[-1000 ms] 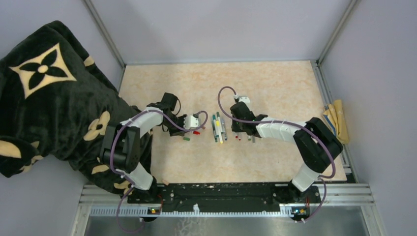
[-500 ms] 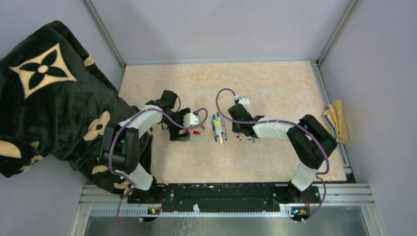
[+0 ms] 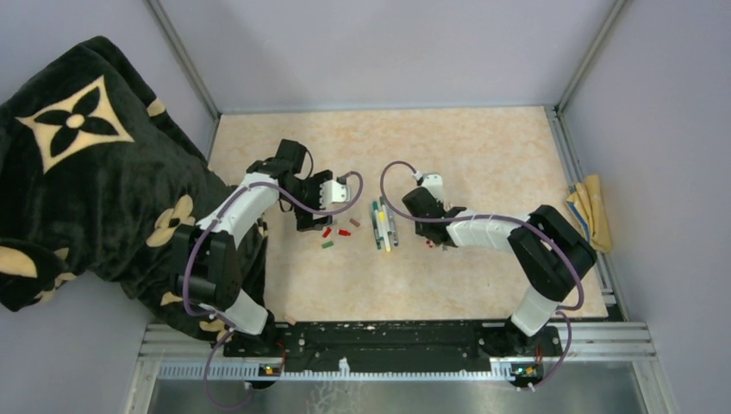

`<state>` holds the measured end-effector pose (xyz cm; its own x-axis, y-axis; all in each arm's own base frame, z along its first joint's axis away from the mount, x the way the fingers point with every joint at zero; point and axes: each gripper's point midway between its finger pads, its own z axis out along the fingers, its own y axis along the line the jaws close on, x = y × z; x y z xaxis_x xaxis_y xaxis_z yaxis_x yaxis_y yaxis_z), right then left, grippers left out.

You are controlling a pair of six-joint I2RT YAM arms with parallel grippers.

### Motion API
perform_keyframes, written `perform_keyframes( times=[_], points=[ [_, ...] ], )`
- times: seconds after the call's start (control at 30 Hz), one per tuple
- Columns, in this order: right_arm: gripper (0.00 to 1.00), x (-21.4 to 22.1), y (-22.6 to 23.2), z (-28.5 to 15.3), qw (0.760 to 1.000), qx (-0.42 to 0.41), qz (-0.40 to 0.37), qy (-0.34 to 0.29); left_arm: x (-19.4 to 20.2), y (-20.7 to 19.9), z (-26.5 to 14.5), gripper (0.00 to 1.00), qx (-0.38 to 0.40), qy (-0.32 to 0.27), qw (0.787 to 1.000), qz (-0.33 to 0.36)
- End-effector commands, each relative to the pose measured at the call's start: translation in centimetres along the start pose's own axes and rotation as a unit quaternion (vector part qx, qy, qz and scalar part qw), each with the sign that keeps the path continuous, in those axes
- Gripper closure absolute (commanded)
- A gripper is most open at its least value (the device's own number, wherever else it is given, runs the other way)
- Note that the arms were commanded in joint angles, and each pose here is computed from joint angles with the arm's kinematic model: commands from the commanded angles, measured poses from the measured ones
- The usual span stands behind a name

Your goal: Open the pen caps

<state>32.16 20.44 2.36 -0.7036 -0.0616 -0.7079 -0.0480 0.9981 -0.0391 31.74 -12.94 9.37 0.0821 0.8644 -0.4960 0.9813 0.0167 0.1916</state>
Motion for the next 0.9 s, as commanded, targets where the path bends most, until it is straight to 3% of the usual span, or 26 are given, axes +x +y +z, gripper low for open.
perform_keyframes(
  times=[0.0, 0.2, 0.57, 0.87],
  points=[
    [0.86, 0.1, -1.2, -1.0, 1.000, 0.017, -0.019, -0.001, -1.3, 0.0, -1.2, 0.01, 0.001, -0.021, 1.000, -0.012],
    [0.69, 0.2, -0.9, -1.0, 1.000, 0.010, -0.014, 0.004, -1.7, 0.6, -1.9, 0.01, -0.011, -0.025, 1.000, -0.013],
    [0.69, -3.1, 0.4, -3.3, 0.999, -0.020, 0.007, -0.029, -2.5, 2.8, -3.5, 0.01, -0.052, -0.032, 0.997, -0.055],
    [0.70, -6.9, 7.3, -5.4, 0.989, -0.141, -0.010, -0.051, -2.7, 8.2, -8.3, 0.01, -0.176, -0.036, 0.977, -0.119]
  ],
)
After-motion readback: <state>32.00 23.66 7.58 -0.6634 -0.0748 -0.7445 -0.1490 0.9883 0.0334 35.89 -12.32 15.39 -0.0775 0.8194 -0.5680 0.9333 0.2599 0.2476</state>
